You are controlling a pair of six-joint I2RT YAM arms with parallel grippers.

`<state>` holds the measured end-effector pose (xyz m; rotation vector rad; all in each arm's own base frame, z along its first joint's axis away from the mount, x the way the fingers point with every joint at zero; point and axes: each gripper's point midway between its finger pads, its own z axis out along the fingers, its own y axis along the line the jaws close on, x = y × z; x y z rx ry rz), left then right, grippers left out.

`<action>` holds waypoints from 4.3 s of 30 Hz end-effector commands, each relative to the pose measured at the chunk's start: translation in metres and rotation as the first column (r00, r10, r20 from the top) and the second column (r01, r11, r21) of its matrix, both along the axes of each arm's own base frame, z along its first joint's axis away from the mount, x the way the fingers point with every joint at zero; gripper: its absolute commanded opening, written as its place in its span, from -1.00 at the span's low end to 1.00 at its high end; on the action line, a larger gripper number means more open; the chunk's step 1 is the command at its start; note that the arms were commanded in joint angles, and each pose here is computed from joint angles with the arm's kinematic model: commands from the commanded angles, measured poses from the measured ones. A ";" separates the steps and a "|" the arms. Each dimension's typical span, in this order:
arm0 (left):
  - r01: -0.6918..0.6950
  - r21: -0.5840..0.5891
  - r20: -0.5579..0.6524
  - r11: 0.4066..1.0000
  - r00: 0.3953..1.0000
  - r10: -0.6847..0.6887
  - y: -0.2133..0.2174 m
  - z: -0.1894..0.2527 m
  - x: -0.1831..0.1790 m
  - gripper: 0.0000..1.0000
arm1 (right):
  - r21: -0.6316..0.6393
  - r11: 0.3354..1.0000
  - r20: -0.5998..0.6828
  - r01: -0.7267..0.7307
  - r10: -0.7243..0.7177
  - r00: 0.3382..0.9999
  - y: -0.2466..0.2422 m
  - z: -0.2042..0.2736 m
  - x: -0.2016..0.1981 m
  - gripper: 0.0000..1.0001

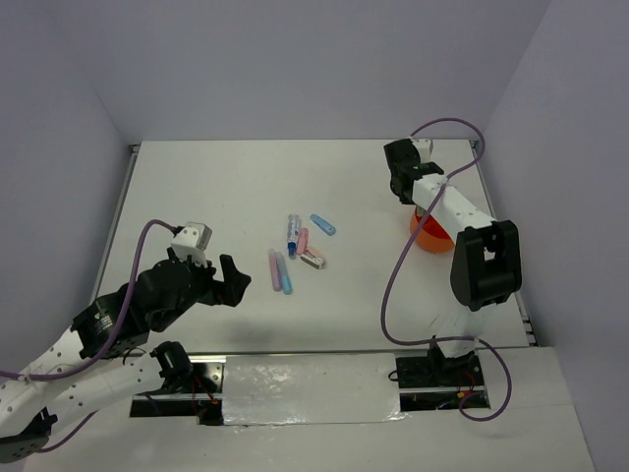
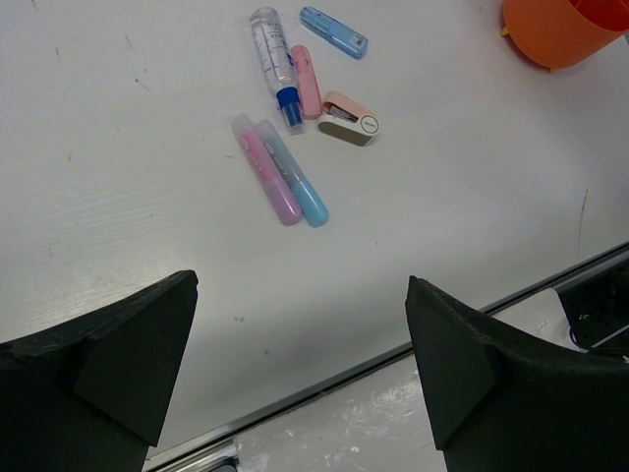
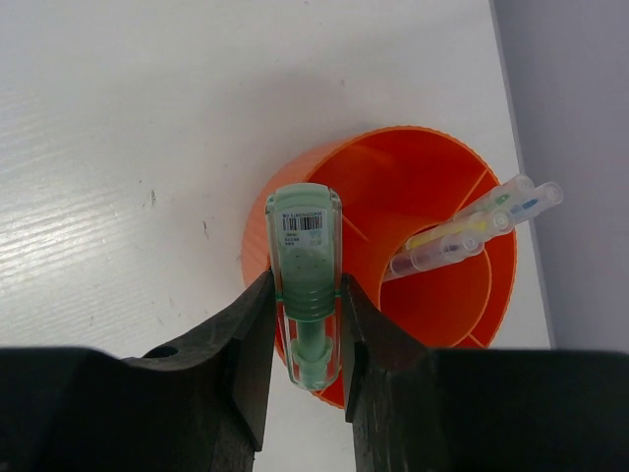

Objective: Sort the stationery into containers
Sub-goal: Place the stationery in the storage box, then pick up the stationery from the center of the board, then place the stationery in the storage box.

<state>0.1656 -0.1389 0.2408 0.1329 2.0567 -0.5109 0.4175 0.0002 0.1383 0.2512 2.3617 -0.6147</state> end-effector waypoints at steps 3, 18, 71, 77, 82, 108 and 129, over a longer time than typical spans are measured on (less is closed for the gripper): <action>0.017 -0.019 0.032 1.000 0.999 -0.016 -0.003 0.007 0.002 0.99 | -0.036 0.999 0.021 0.031 -0.030 0.999 -0.008 0.013 0.001 -0.41; 0.023 -0.023 0.039 0.999 0.999 -0.022 -0.003 0.009 0.001 0.99 | -0.030 1.000 -0.010 0.006 -0.006 1.000 -0.006 0.010 -0.003 -0.08; -0.112 0.060 -0.018 0.992 0.993 0.114 0.010 -0.008 0.016 0.99 | 0.378 0.626 -0.186 -0.682 0.773 0.606 0.257 -0.131 -0.002 -0.13; -0.111 0.056 -0.015 0.992 0.994 0.112 0.011 -0.007 0.016 0.99 | 0.320 0.713 -0.221 -0.624 0.697 0.682 0.227 -0.131 -0.017 -0.75; -0.107 0.051 -0.012 0.993 0.994 0.108 0.011 -0.006 0.015 0.99 | 0.346 0.751 -0.050 -0.562 0.613 0.789 0.217 -0.084 -0.013 -0.91; -0.031 0.034 -0.011 0.999 0.999 0.031 -0.001 -0.006 0.011 0.99 | 0.157 0.984 0.188 0.089 -0.119 0.975 -0.010 0.042 -0.033 -0.99; 0.018 0.047 -0.020 0.999 1.000 -0.017 -0.010 -0.009 0.010 0.99 | 0.187 0.980 0.149 0.069 -0.097 0.984 -0.016 0.024 -0.010 -0.38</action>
